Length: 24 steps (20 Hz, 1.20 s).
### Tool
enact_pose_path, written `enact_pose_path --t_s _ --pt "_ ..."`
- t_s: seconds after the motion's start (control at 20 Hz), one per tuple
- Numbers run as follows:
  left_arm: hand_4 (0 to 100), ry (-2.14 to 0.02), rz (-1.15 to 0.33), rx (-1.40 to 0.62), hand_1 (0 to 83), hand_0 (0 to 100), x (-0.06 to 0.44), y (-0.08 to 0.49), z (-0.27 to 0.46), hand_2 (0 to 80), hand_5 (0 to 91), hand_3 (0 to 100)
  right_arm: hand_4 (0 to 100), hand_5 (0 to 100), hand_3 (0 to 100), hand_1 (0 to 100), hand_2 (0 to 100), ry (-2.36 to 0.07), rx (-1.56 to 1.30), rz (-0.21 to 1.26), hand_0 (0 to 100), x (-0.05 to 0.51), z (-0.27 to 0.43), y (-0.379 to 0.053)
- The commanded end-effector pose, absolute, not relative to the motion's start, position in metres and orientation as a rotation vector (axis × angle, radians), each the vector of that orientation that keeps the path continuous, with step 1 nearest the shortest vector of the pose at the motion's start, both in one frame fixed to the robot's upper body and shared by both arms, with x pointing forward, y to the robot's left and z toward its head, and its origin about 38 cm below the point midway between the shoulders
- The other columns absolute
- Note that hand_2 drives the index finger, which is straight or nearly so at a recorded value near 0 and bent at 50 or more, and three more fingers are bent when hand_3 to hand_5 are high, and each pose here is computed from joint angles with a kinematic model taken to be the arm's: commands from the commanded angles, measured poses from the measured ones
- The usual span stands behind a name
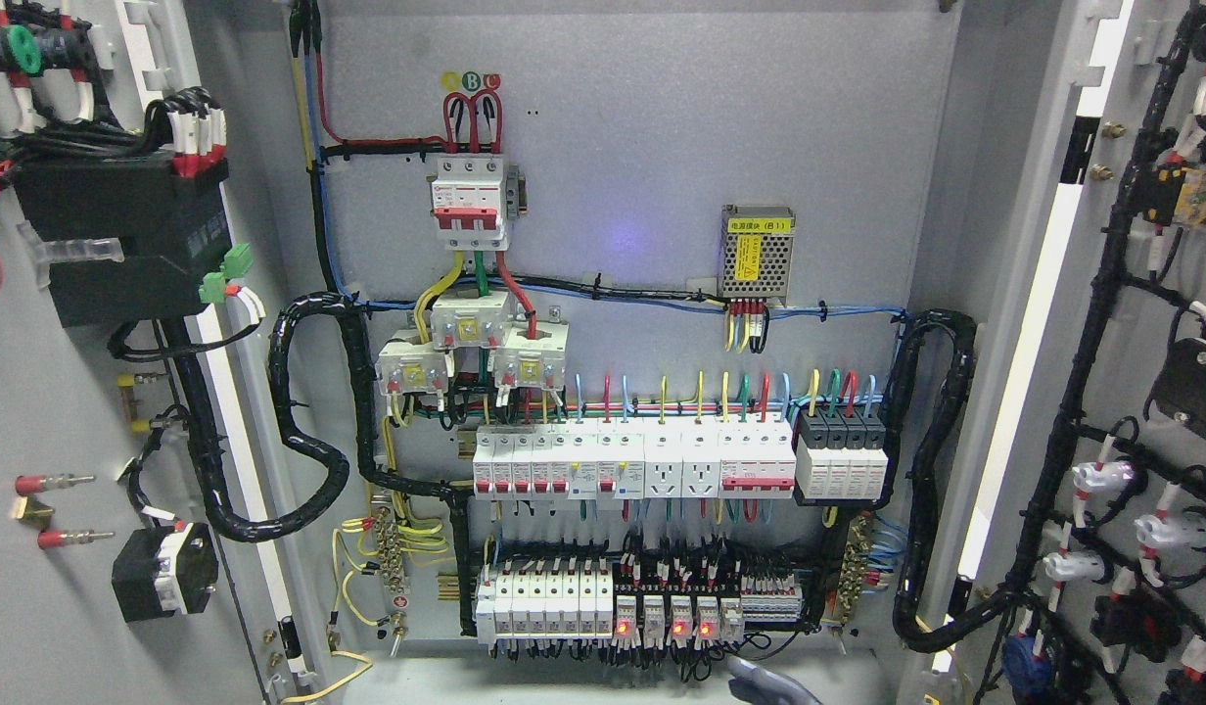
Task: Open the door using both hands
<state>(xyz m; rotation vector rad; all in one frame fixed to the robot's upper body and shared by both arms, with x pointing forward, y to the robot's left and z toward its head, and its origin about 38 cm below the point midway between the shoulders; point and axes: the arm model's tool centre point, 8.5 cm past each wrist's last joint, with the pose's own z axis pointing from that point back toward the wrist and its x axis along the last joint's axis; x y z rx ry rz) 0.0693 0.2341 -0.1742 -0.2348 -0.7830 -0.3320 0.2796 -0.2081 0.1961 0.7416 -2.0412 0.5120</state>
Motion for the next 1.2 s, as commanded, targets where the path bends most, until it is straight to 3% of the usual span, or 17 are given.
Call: enact_pose_path --t_s 0.0,0.45,1.15 --pt "0 -1.221 -0.443 -0.364 0.0 0 0.149 0.191 -0.051 0.0 0.0 0 0 0 0 0 0 -2.116 0.555 0.483 0 0.268 0.209 -0.259" --pt "0 -1.449 -0.544 -0.405 0.0 0 0.187 0.18 0.021 0.0 0.0 0 0 0 0 0 0 -2.174 0.614 0.326 0 0.262 0.223 -0.284" --pt "0 -1.766 -0.7 -0.41 0.0 0 0.215 0.186 0.109 0.0 0.0 0 0 0 0 0 0 -2.189 0.518 0.46 0 0.262 0.241 -0.309"
